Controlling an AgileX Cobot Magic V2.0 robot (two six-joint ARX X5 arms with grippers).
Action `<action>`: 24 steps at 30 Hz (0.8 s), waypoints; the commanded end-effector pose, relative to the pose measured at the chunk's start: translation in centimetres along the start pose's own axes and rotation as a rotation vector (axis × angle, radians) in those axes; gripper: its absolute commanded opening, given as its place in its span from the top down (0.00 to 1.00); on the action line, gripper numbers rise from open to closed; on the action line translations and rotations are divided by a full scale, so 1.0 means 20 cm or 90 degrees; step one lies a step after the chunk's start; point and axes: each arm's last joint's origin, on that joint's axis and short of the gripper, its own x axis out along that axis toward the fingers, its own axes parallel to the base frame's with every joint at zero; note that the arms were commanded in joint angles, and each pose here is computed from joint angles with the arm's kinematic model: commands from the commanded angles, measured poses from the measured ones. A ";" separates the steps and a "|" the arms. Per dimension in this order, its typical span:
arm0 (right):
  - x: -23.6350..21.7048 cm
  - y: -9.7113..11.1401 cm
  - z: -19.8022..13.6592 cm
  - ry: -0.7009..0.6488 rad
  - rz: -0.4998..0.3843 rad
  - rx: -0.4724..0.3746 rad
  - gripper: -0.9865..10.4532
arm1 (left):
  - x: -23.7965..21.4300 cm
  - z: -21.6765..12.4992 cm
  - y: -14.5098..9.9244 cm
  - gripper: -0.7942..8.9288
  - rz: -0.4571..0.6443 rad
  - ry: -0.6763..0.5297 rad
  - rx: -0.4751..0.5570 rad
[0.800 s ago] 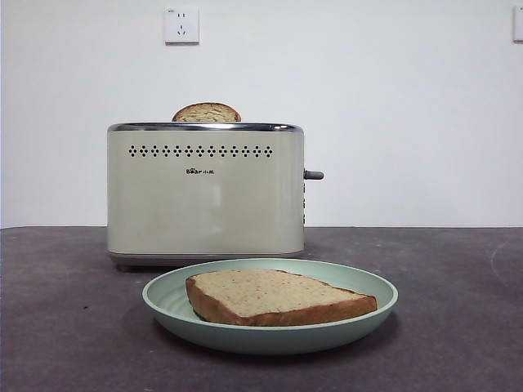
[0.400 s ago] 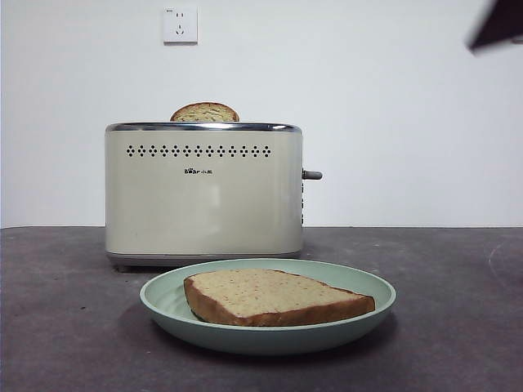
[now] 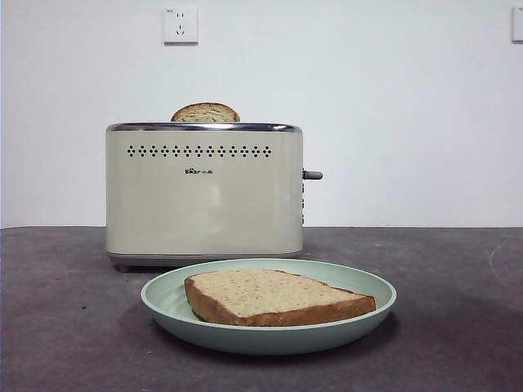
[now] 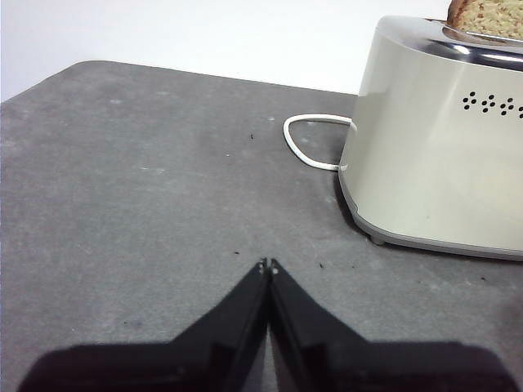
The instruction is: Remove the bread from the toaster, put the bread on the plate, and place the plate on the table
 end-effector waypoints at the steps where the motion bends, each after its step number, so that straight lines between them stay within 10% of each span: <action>1: -0.02 0.00 -0.04 -0.016 0.000 0.023 0.91 | 0.01 -0.02 0.00 0.92 0.004 0.002 0.007; 24: -0.08 -0.01 -0.07 -0.020 -0.049 0.009 0.91 | 0.01 -0.02 0.00 0.92 0.004 0.001 0.007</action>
